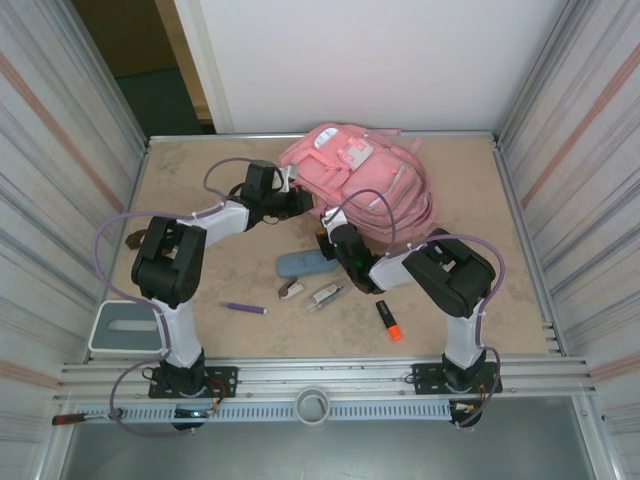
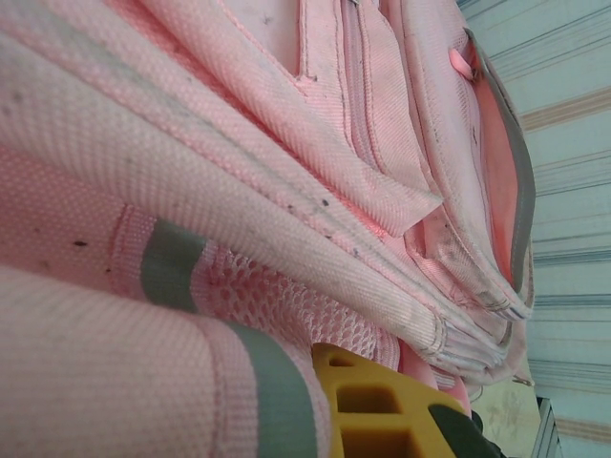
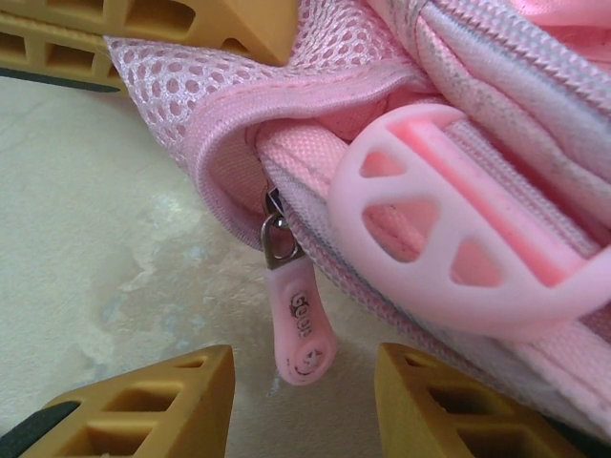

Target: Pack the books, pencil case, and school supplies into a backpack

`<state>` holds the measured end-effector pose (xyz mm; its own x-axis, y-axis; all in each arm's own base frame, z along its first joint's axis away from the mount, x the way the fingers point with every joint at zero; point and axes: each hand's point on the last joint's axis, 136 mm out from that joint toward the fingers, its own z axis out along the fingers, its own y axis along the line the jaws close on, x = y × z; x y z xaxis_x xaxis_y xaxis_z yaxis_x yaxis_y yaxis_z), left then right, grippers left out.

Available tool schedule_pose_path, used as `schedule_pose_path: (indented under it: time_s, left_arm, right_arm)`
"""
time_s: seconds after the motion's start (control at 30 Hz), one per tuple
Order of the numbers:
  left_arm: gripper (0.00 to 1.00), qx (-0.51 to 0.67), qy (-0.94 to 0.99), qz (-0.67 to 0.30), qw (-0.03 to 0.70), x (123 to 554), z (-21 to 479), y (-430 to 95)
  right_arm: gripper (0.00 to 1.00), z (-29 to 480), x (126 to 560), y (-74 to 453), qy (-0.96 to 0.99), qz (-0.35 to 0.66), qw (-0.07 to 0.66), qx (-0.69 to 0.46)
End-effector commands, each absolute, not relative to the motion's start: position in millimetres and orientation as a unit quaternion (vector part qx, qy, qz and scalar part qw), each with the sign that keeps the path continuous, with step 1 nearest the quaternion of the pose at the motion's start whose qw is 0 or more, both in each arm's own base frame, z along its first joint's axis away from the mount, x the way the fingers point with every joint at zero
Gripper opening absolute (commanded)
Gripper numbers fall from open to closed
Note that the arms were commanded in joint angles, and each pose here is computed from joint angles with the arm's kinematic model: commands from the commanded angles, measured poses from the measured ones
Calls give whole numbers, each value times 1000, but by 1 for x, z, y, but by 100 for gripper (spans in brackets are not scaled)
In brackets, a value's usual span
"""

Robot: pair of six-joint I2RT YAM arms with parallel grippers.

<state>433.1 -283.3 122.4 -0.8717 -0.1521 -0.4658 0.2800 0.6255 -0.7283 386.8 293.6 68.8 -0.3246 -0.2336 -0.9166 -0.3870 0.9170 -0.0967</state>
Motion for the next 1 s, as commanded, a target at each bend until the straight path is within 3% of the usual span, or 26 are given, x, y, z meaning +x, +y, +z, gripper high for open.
schedule_pose_path:
  time_s: [0.0,0.3,0.8,0.97]
  left_arm:
    - [0,93,821,-484,287,424,188,-303]
    - [0,97,821,-489,279,418,186,-307]
    - [0,104,819,-493,276,399,189,-310]
    - [0,105,819,-493,276,398,189,-310]
  right_arm:
    - [42,87,396,294,789,52,585,-179]
    - [36,109,384,297,755,30,627,-191]
    - [28,111,388,272,754,-35,633,-171]
    - [17,112,389,264,754,-44,632,-175]
